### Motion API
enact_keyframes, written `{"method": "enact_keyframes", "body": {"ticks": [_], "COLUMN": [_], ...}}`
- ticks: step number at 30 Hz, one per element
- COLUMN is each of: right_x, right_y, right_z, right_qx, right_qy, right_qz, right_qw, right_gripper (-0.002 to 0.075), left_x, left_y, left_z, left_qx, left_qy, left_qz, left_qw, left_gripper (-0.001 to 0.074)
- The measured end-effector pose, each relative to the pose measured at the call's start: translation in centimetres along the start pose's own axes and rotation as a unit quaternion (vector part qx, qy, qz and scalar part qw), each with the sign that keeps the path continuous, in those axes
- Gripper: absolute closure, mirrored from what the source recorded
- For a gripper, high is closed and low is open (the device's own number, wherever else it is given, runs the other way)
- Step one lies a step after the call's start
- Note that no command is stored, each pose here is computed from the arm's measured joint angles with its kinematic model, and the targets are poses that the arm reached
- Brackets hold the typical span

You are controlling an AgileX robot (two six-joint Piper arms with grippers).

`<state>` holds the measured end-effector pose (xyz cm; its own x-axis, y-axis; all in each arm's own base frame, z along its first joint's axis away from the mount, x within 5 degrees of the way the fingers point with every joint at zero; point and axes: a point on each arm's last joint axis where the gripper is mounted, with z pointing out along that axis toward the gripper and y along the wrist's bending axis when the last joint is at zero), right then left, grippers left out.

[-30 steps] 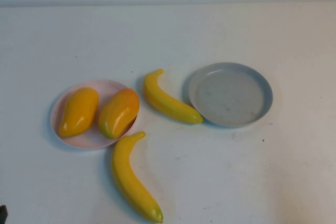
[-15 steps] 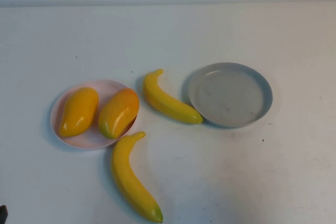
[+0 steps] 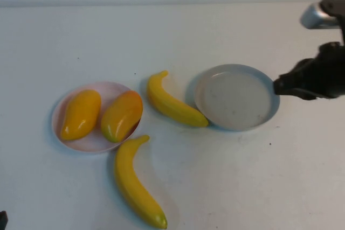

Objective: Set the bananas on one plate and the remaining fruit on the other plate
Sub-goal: Put another type of fruit in the right plate

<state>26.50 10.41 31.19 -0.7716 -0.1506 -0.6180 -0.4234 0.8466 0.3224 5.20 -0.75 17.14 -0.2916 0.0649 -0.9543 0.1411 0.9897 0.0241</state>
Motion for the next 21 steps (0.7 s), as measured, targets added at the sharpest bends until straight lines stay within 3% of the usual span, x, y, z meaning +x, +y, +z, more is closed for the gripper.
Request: {"method": "enact_keyframes", "body": {"ticks": [11, 17, 21], "right_x": [-5.7, -7.6, -8.2], "right_y": [5.0, 6.5, 6.9], "right_z": [9.1, 13.2, 15.7], "right_qx": [-0.014, -0.033, -0.047], "right_qy": [0.072, 0.096, 0.116], "right_qz": [-0.156, -0.223, -0.251], "right_qw": [0.985, 0.97, 0.96], "right_gripper": [0.0741, 0.0738, 0.0673], "left_x": [0.0, 0.0, 0.0], "left_y": [0.0, 0.0, 0.0], "left_z": [0.0, 0.0, 0.0], "left_qx": [0.0, 0.0, 0.0], "left_qy": [0.0, 0.0, 0.0], "left_qz": [0.0, 0.001, 0.001], "left_qw": [1.0, 1.0, 1.0], "left_gripper": [0.0734, 0.0734, 0.0734]}}
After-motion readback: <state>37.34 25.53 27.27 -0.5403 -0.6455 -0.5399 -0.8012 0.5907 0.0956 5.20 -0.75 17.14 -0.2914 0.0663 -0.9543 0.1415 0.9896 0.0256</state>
